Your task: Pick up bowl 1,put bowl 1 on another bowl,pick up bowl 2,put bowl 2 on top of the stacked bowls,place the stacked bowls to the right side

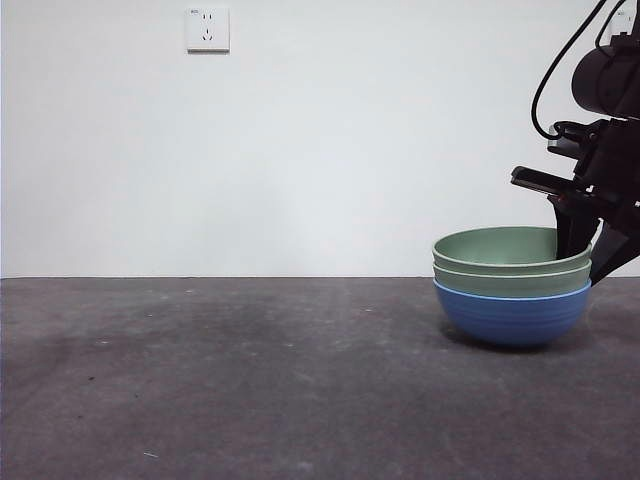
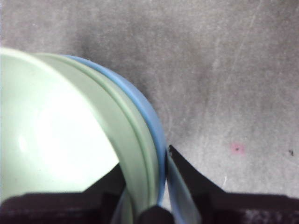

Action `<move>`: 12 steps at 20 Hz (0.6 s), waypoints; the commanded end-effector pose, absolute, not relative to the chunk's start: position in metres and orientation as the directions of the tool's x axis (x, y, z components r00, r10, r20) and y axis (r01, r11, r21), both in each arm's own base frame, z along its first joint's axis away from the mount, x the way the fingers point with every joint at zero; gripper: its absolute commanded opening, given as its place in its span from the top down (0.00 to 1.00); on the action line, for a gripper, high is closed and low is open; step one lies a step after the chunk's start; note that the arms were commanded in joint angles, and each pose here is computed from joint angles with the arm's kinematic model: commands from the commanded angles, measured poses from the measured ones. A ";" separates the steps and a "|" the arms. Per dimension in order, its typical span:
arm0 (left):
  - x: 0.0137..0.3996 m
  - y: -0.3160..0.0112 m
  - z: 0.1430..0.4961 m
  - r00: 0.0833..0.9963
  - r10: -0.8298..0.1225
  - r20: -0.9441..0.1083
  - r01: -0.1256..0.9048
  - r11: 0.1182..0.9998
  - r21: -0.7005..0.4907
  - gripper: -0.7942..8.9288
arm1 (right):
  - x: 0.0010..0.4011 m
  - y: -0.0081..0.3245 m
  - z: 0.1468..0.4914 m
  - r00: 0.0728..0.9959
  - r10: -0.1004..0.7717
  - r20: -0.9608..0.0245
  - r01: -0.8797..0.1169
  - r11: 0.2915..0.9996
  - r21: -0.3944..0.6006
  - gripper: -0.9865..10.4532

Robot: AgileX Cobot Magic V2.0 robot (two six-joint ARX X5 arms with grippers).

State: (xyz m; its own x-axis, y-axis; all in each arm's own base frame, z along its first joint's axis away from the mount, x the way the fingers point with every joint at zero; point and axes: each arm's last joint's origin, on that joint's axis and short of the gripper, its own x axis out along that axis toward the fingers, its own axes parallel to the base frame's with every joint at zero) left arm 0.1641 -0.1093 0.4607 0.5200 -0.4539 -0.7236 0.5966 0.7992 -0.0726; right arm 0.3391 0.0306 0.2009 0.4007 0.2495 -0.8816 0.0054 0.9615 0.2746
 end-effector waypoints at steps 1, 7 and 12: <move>0.163 -0.110 0.461 0.514 -0.461 -0.723 0.603 0.794 -0.076 0.56 | 0.342 0.031 0.191 0.377 0.251 -0.891 -0.002 0.963 0.270 0.92; 0.163 -0.110 0.461 0.514 -0.461 -0.723 0.603 0.794 -0.076 0.56 | 0.341 0.029 0.191 0.369 0.253 -0.894 0.000 0.962 0.272 0.69; 0.163 -0.110 0.461 0.514 -0.461 -0.723 0.603 0.794 -0.076 0.56 | 0.341 0.029 0.192 0.375 0.259 -0.890 -0.004 0.961 0.278 0.68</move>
State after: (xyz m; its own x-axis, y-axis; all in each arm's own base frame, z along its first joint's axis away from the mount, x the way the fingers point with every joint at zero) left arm 0.1641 -0.1093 0.4608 0.5202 -0.4540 -0.7233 0.5966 0.7992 -0.0725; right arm 0.3402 0.0289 0.1966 0.3855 0.2575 -0.8860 0.0015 0.9601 0.2797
